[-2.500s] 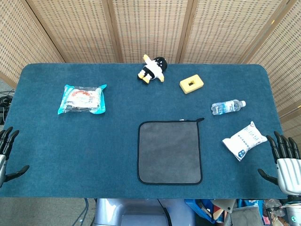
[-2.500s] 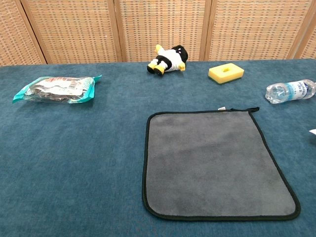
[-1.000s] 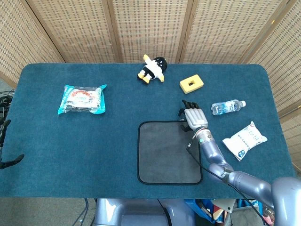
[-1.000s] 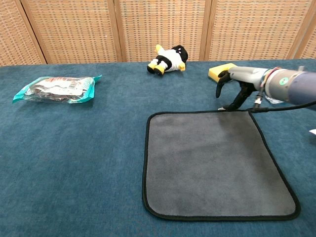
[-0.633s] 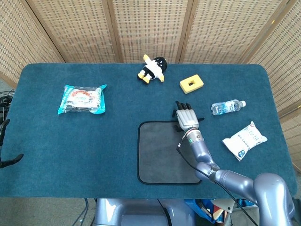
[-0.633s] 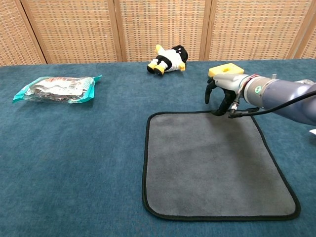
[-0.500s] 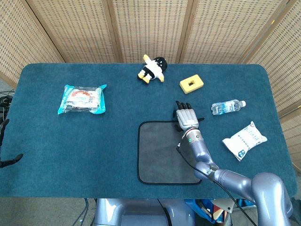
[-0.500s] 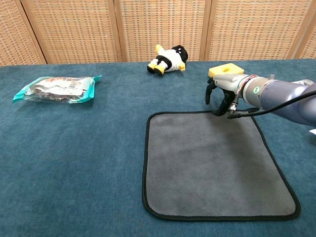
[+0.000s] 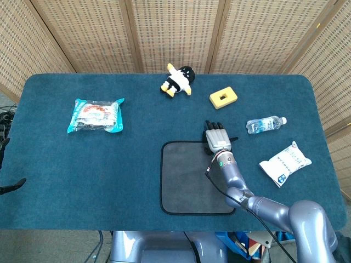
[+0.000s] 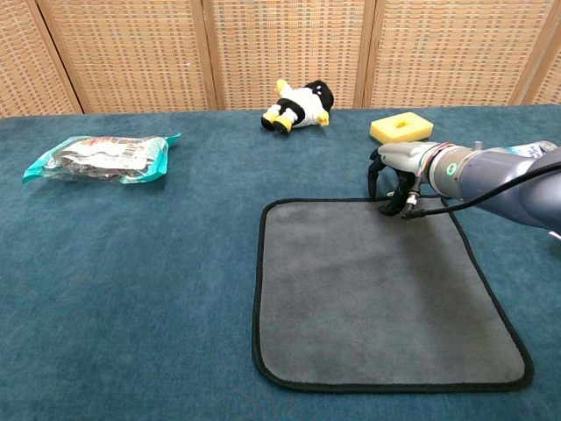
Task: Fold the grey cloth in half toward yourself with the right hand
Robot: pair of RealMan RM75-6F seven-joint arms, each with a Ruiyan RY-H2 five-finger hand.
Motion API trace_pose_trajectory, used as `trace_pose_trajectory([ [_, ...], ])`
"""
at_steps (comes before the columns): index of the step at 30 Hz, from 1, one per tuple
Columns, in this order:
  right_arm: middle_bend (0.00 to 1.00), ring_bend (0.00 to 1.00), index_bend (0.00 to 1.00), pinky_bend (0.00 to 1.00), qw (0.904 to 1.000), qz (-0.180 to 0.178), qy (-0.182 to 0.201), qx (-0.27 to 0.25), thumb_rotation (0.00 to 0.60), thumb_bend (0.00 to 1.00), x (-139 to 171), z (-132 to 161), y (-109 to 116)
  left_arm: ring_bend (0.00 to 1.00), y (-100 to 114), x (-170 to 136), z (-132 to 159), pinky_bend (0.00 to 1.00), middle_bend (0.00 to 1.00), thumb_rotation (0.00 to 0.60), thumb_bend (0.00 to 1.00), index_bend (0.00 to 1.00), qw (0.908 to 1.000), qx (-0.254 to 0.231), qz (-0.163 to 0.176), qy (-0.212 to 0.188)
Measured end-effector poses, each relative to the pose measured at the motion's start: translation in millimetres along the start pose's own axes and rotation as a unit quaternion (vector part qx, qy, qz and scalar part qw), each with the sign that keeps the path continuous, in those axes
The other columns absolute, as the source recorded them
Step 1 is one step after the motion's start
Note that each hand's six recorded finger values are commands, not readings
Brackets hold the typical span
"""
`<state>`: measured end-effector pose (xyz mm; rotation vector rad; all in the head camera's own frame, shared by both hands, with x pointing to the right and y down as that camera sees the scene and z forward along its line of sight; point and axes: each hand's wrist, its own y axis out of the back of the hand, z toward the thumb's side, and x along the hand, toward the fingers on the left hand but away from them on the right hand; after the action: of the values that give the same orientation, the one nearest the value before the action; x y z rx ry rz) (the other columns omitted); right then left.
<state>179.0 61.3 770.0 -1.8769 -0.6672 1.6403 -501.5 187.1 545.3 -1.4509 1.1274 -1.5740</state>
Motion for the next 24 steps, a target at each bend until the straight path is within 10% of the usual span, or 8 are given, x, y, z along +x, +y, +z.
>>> trace_pose_trajectory([
  [24,0.0,0.0,0.57,0.0,0.9999,-0.003,0.007,0.008,0.6,0.51,3.4,-0.3,2.7,0.0,-0.6,0.7,0.6,0.0,0.0,0.6,0.11,0.0,1.0,0.001,-0.001,0.001],
])
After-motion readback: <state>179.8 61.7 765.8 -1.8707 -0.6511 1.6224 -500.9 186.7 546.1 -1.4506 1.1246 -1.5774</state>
